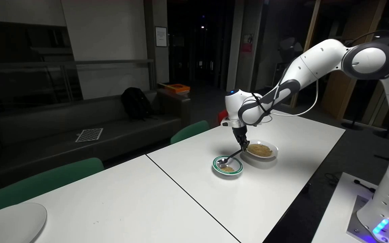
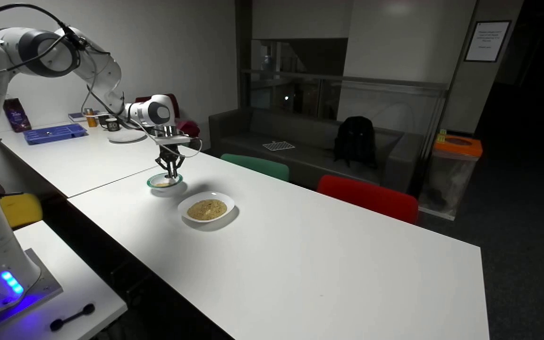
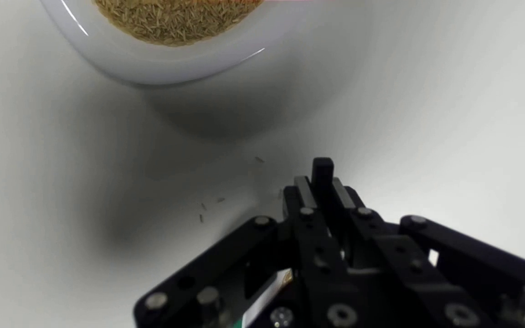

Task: Spoon some contents from the white bowl into the green bowl twice

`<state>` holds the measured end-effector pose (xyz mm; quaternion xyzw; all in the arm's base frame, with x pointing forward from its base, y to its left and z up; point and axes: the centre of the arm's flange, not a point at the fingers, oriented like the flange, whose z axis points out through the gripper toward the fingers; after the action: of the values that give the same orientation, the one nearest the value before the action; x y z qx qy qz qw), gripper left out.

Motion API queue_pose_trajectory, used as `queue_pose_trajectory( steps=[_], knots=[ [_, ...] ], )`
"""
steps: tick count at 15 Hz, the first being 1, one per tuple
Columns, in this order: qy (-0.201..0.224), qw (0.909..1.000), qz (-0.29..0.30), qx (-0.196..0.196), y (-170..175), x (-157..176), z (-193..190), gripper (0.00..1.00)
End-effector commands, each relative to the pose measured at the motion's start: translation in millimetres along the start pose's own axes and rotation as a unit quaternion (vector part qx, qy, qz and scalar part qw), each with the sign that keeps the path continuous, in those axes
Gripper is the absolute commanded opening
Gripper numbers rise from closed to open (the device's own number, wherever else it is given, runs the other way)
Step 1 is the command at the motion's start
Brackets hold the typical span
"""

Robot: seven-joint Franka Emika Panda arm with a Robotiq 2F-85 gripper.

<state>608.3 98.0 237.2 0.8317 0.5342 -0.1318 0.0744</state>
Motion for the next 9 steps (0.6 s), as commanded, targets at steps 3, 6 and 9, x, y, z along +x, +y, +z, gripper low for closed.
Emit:
queue_pose_trajectory(
  steps=[3,6,9],
  knots=[
    [0.016,0.9997,0.02,-0.002,0,-34,-59,0.03],
    [0.024,0.9991,0.033,-0.009,-1,-54,-84,0.03],
    [0.035,0.9981,0.048,-0.013,-3,-76,-104,0.03]
  ],
)
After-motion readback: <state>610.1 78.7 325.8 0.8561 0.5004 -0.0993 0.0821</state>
